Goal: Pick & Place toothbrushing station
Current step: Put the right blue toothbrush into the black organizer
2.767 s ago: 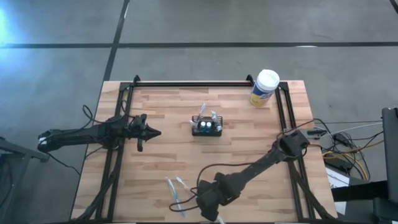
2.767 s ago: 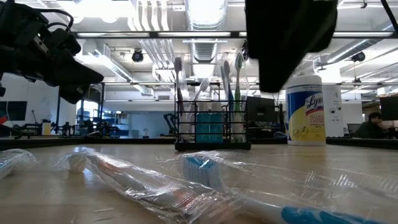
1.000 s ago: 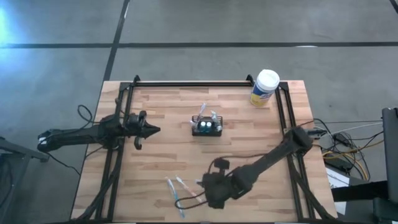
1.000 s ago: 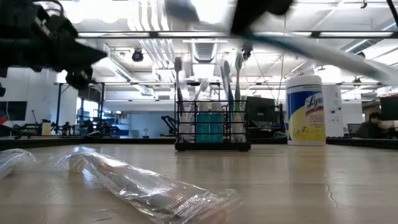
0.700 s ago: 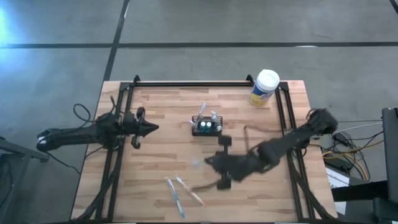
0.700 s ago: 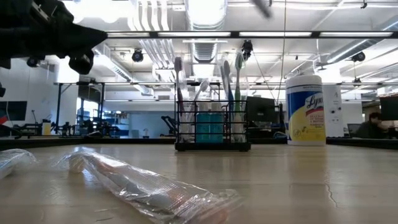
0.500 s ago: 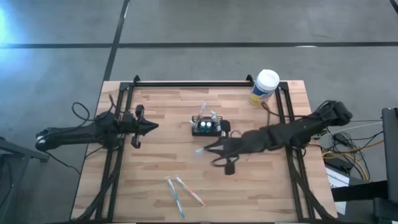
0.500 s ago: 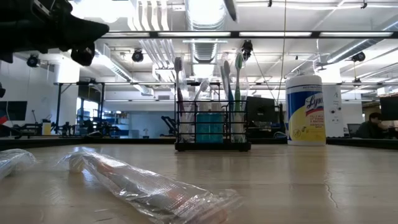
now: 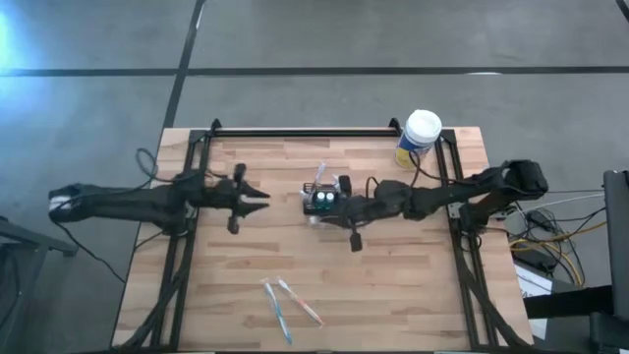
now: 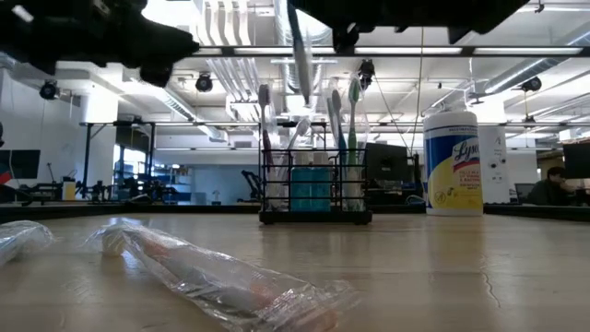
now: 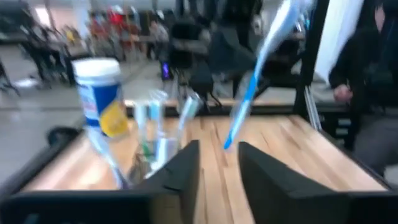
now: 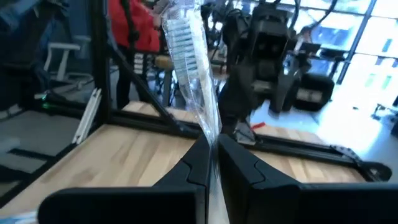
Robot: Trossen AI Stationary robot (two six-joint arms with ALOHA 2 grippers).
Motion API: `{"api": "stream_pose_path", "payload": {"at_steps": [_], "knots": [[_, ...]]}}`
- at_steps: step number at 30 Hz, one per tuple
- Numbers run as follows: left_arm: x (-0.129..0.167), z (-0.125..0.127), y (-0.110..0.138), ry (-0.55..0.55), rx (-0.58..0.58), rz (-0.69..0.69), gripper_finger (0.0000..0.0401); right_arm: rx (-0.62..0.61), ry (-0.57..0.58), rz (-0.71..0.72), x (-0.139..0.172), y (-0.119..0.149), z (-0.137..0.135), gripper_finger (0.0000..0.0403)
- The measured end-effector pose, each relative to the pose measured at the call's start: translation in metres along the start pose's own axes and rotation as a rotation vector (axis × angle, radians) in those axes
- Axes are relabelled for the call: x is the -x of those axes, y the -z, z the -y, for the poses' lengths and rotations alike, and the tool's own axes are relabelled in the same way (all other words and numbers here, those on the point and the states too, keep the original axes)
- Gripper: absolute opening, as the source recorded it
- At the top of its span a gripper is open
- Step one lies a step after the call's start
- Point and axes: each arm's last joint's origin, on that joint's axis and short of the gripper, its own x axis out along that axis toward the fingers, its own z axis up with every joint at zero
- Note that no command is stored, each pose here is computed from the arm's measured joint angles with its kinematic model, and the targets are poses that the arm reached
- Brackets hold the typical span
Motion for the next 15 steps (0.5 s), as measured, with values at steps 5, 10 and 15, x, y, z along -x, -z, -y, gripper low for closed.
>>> {"api": "stream_pose_path", "payload": {"at_steps": [5,10,15], "knots": [[-0.023,0.0,-0.014,0.026,-0.015,-0.012,0.0191,0.052,-0.003,-0.008,-0.014,0.004,0.003,0.0017],[-0.041,-0.003,-0.026,0.035,-0.067,-0.023,0.0234,0.085,-0.04,-0.003,-0.022,0.001,0.011,0.0017],[-0.054,-0.003,-0.038,0.088,-0.146,-0.001,0.0245,0.102,-0.009,-0.005,-0.022,0.002,0.025,0.0017]]}}
